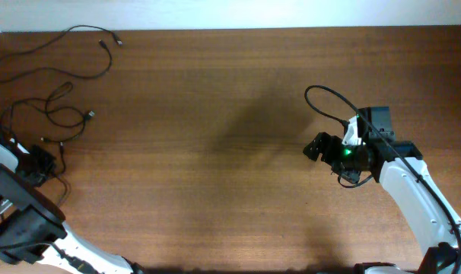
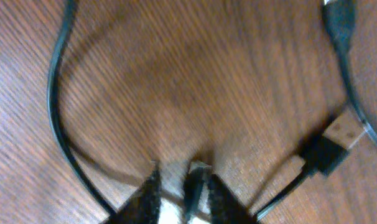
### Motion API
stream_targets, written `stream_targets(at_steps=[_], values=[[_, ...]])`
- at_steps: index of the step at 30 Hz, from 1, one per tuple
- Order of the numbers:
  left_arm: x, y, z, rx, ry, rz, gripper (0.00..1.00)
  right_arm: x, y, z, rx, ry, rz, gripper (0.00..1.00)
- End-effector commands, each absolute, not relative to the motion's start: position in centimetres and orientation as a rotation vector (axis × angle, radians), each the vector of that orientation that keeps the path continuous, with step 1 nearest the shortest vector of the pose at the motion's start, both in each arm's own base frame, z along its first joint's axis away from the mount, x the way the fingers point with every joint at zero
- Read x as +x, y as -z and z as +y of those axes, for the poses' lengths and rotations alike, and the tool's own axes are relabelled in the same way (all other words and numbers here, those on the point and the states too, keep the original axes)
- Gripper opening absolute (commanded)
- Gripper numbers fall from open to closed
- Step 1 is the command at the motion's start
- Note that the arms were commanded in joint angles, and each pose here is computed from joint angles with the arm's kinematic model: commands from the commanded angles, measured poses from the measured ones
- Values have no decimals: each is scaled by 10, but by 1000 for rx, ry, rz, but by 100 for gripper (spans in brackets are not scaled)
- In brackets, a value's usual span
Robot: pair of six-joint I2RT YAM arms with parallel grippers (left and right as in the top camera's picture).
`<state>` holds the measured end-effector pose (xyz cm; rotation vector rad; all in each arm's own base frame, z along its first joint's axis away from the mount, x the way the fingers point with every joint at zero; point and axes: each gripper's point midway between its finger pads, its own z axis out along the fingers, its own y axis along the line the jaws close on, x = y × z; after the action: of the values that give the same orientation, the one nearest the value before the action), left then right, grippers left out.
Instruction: Untangle cables
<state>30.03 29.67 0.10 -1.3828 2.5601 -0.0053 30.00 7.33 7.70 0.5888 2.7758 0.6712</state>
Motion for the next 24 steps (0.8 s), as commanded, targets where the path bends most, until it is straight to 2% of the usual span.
stream_targets(at_steps=[1,2,6,10,13,14,15,19,21,24], values=[[297,8,295,-1398,-6,2579,5,300,-80,74,559,-659,2768,95],[296,8,295,-1399,-12,2581,1,300,-80,74,559,-659,2768,95],[297,8,286,-1397,53,2594,0,300,-80,74,559,-659,2768,94],[320,1,249,-1101,380,2640,0,300,-80,74,543,-657,2769,95],[309,3,243,-1099,385,2696,0,299,-80,73,491,-647,2776,95],[300,6,245,-1125,340,2731,5,298,-79,74,488,-647,2779,95],[290,8,248,-1152,286,2772,6,298,-79,74,488,-647,2780,95],[245,13,265,-1234,-19,2938,0,298,-79,73,488,-646,2780,94],[216,8,283,-1371,-313,2969,0,298,-79,73,488,-645,2780,95],[203,3,292,-1397,-457,2983,0,298,-78,71,492,-623,2780,95]])
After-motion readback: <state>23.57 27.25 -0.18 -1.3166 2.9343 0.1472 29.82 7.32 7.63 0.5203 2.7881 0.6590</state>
